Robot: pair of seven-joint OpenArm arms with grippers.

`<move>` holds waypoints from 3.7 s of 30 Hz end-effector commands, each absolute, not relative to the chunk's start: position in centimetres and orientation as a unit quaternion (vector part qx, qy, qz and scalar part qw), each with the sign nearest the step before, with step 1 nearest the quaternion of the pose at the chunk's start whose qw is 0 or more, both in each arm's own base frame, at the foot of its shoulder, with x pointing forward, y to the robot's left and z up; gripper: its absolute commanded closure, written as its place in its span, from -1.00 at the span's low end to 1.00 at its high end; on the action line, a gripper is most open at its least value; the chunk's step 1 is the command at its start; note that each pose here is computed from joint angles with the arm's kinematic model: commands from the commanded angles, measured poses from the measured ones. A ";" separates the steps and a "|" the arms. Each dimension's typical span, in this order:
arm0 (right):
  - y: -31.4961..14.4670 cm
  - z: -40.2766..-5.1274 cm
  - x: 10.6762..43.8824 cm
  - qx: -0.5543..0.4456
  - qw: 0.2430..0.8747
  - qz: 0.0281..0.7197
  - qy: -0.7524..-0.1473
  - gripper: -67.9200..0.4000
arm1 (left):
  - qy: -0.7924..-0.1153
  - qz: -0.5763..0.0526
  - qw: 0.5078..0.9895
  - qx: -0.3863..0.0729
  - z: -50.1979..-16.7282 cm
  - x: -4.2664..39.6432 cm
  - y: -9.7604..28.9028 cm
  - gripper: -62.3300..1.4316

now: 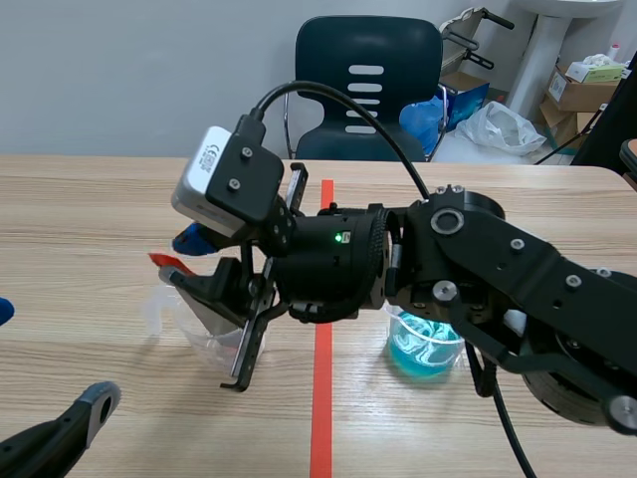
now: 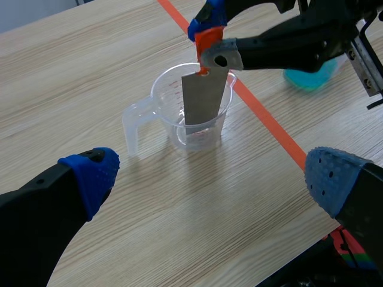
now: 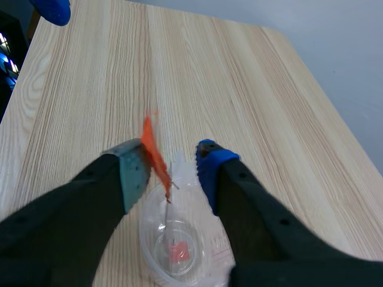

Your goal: Do the redox reaction experiment

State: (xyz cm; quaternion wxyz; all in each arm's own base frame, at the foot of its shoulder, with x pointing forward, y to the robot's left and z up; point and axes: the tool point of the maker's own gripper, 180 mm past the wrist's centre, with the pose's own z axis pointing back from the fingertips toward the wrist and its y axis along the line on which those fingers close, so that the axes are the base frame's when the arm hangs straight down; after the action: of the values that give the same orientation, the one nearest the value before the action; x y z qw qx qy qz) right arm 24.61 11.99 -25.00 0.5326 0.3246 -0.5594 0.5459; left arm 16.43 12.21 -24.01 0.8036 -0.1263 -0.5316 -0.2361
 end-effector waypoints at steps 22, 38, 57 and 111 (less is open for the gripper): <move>11.9 -24.2 25.3 0.322 0.525 0.544 -0.570 -0.33 | -0.544 -0.231 0.795 -0.132 -23.3 16.7 11.9 -1.00; 11.9 -24.2 25.3 0.322 0.525 0.544 -0.570 -0.33 | -0.544 -0.231 0.796 -0.132 -23.3 16.7 11.9 -1.00; 11.9 -24.2 25.3 0.322 0.525 0.544 -0.570 -0.33 | -0.544 -0.231 0.796 -0.132 -23.3 16.7 11.9 -1.00; 11.9 -24.2 25.3 0.320 0.526 0.545 -0.569 -0.33 | -0.544 -0.231 0.796 -0.132 -23.3 16.7 11.9 -1.00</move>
State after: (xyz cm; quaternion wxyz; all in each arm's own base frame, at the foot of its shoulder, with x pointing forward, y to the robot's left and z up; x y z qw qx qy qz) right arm 24.62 11.98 -25.04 0.5334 0.3238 -0.5587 0.5463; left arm 16.43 12.21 -24.01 0.8036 -0.1263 -0.5316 -0.2361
